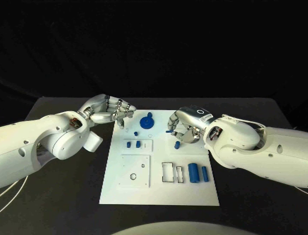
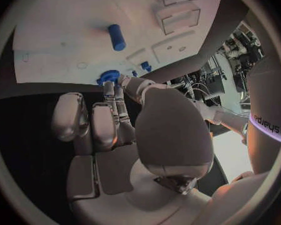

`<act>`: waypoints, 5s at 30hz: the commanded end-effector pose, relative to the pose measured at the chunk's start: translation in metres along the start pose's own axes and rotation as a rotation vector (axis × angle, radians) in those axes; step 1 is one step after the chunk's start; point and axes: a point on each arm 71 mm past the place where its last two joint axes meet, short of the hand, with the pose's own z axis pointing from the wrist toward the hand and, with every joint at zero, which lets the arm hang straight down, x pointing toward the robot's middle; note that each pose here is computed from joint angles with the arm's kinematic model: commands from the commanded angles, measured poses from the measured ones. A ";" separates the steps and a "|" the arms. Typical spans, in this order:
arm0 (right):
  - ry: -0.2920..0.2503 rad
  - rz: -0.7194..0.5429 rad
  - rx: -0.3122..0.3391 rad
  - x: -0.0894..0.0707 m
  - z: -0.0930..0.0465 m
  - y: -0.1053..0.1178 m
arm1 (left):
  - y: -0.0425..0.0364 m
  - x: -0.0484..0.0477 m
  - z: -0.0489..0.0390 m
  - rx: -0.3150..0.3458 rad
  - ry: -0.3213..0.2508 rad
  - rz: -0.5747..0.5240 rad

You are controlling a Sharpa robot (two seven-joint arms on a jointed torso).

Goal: Assemble the parts on the task board

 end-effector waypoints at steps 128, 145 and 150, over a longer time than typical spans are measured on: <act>-0.081 0.064 -0.121 -0.014 0.009 0.050 | 0.0120 0.0562 0.0235 -0.258 0.109 0.301; -0.085 0.076 -0.130 -0.014 0.009 0.053 | 0.0119 0.0568 0.0243 -0.257 0.109 0.301; -0.085 0.080 -0.132 -0.014 0.009 0.054 | 0.0119 0.0569 0.0247 -0.257 0.108 0.301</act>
